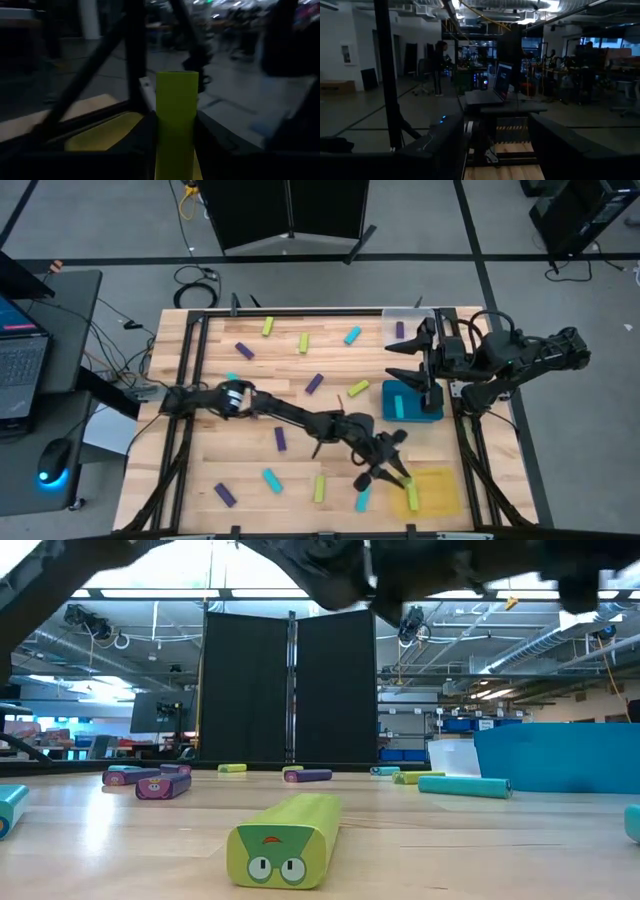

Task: Sort blocks
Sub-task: Put the light green block into the yellow bin

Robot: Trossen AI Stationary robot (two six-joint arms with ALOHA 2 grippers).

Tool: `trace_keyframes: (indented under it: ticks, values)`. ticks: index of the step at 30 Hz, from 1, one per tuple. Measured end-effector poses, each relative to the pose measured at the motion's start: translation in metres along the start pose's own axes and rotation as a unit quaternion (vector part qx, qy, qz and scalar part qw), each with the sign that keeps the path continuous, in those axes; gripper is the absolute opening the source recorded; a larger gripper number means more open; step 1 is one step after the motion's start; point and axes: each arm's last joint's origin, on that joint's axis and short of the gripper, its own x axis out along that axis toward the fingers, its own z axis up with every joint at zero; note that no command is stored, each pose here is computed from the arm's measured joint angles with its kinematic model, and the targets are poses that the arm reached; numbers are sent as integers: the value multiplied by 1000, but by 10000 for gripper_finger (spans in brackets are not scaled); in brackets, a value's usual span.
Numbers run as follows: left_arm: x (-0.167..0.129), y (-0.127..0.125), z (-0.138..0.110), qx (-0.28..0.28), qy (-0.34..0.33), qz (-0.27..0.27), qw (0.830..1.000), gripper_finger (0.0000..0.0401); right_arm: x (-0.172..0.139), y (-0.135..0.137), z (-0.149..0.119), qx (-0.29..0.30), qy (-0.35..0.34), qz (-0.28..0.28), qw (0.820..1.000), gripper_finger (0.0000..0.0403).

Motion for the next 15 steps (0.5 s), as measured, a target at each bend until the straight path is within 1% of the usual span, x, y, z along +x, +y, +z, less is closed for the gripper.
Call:
trace_keyframes:
  ticks: [3,6,9,11,15]
  values:
    - [12,5,-10,-39,-7,-40,998,102,0,0,-1,-2,5,0,1000,230]
    - [21,9,-22,-83,-6,-65,994,102,0,0,-2,1,10,0,1000,230]
    - [26,11,-29,-120,-5,-75,990,108,0,0,-3,2,15,1,1000,230]
    - [27,12,-30,-128,-4,-75,989,135,0,0,-3,2,16,1,1000,230]
    - [26,14,-30,-123,-3,-64,990,209,0,0,-4,2,17,1,1000,230]
